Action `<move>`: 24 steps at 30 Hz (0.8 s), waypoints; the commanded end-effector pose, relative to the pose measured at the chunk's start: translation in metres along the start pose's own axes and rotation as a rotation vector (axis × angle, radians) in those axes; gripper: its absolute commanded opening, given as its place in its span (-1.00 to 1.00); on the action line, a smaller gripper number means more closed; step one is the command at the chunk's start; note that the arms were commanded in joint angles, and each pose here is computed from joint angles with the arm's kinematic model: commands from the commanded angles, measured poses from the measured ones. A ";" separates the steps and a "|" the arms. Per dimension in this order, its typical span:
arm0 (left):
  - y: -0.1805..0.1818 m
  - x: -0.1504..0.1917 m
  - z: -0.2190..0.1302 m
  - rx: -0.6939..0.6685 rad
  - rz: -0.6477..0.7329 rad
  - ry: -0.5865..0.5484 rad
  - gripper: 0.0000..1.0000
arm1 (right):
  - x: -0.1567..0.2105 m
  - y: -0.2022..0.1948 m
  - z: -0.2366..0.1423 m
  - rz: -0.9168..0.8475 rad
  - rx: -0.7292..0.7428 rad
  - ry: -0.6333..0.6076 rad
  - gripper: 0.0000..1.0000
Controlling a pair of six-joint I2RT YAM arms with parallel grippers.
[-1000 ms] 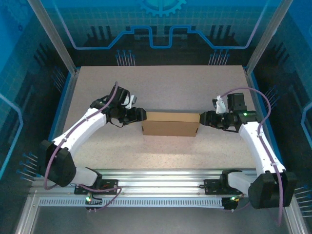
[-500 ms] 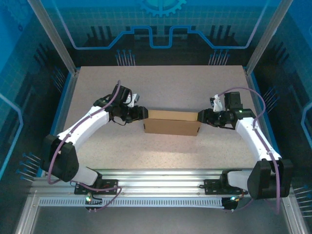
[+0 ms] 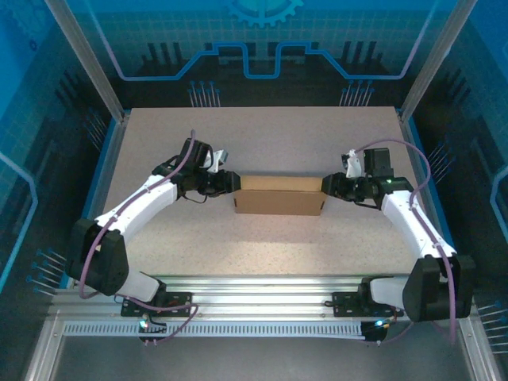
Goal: Fold the paper box
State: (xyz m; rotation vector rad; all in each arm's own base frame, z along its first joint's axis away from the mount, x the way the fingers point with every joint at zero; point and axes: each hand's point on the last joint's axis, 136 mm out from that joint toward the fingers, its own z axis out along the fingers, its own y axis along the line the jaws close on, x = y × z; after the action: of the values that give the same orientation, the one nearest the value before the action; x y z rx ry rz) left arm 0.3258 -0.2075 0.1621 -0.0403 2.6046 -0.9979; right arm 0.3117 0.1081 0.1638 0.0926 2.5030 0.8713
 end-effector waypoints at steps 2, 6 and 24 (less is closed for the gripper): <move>-0.031 -0.016 0.001 0.111 0.093 -0.028 -0.28 | -0.025 0.033 0.008 -0.087 -0.101 -0.034 -0.30; -0.046 -0.034 -0.007 0.144 0.137 -0.098 -0.30 | -0.042 0.046 0.009 -0.145 -0.129 -0.083 -0.30; -0.009 0.044 -0.008 0.141 0.132 -0.199 -0.25 | 0.044 0.039 0.029 -0.269 -0.179 -0.157 -0.10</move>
State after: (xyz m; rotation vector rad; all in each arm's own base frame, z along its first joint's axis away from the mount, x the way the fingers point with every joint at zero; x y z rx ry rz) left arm 0.3011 -0.1912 0.1515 -0.0153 2.3714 -0.9333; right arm 0.3133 0.1320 0.1563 -0.0956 2.2063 0.7780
